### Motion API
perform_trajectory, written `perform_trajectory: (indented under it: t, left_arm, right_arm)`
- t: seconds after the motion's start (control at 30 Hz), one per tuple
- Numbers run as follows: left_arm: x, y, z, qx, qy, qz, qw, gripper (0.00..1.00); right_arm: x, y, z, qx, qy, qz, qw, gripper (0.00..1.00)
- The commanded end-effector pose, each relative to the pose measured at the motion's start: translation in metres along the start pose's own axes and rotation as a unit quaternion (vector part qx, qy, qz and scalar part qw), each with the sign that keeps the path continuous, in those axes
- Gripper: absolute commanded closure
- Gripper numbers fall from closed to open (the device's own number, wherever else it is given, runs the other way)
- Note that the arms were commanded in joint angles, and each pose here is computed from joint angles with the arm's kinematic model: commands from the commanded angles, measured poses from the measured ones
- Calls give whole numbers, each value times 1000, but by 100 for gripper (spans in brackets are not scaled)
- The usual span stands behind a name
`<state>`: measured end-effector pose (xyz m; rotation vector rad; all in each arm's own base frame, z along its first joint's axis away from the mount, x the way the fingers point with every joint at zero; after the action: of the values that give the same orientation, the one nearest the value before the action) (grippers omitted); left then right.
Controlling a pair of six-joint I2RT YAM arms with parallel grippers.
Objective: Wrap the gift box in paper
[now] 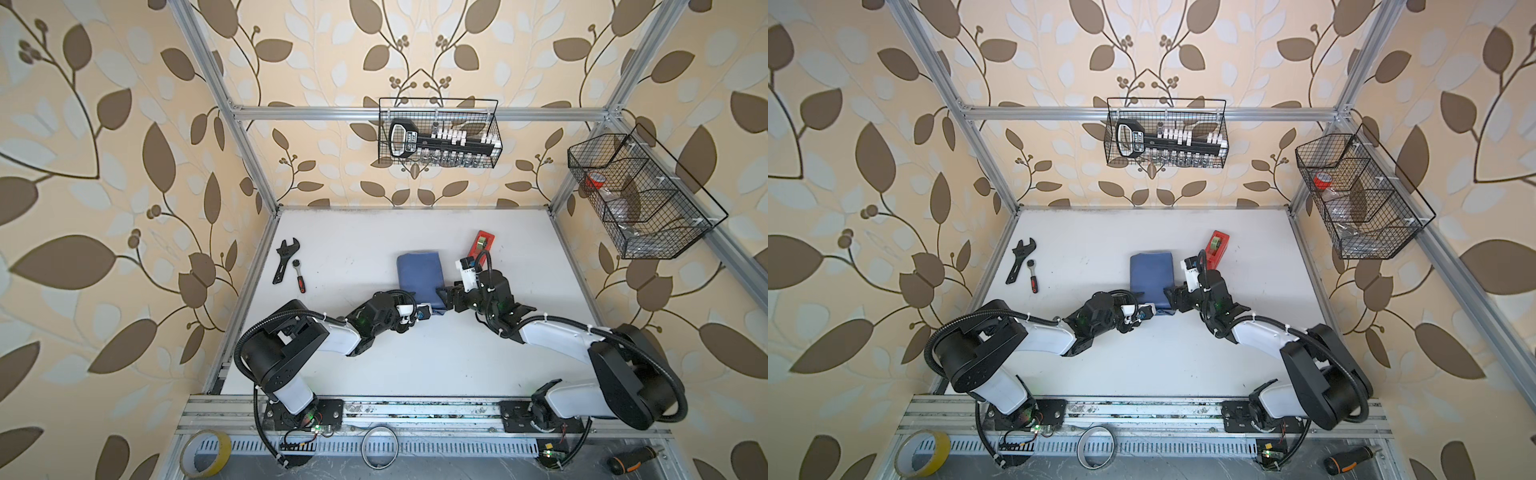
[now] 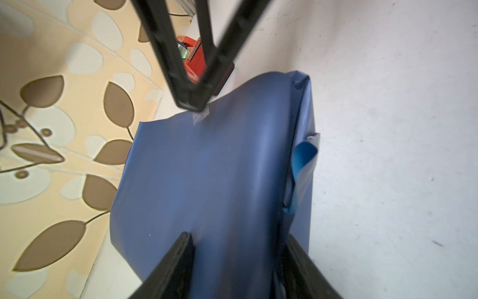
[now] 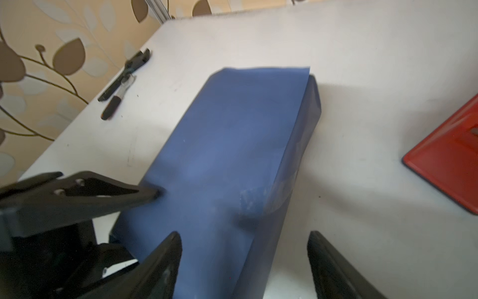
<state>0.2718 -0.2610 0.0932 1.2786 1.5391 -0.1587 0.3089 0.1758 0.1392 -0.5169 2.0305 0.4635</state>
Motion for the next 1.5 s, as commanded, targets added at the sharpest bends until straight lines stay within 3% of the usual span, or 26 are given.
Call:
perform_trajectory:
  t: [0.0, 0.4, 0.6, 0.8, 1.47]
  left_arm:
    - [21, -19, 0, 34, 45, 17, 998, 45]
    - [26, -19, -2, 37, 67, 18, 997, 45]
    - [28, -18, -2, 32, 69, 19, 997, 46]
    - [28, -17, -2, 29, 70, 19, 997, 46]
    - [28, -16, -1, 26, 71, 19, 997, 46]
  right_arm:
    - [-13, -9, -14, 22, -8, -1, 1000, 21]
    - [-55, -33, -30, 70, -56, 27, 996, 21]
    - [-61, -84, -30, 134, -41, 117, 983, 19]
    - [-50, -133, -20, 137, -8, 218, 966, 22]
    - [-25, -163, 19, 136, 79, 244, 957, 29]
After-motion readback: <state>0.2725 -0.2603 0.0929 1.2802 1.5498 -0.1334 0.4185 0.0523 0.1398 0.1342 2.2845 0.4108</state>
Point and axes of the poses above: each gripper's point midway between its finger pads, its own z axis out along the fingers, its own y axis along the line the jaws close on, x = y × z, the point moved 4 cm from there along -z, back along the fingers, and after that the axes turned 12 degrees about -z, right-handed, at the moved point
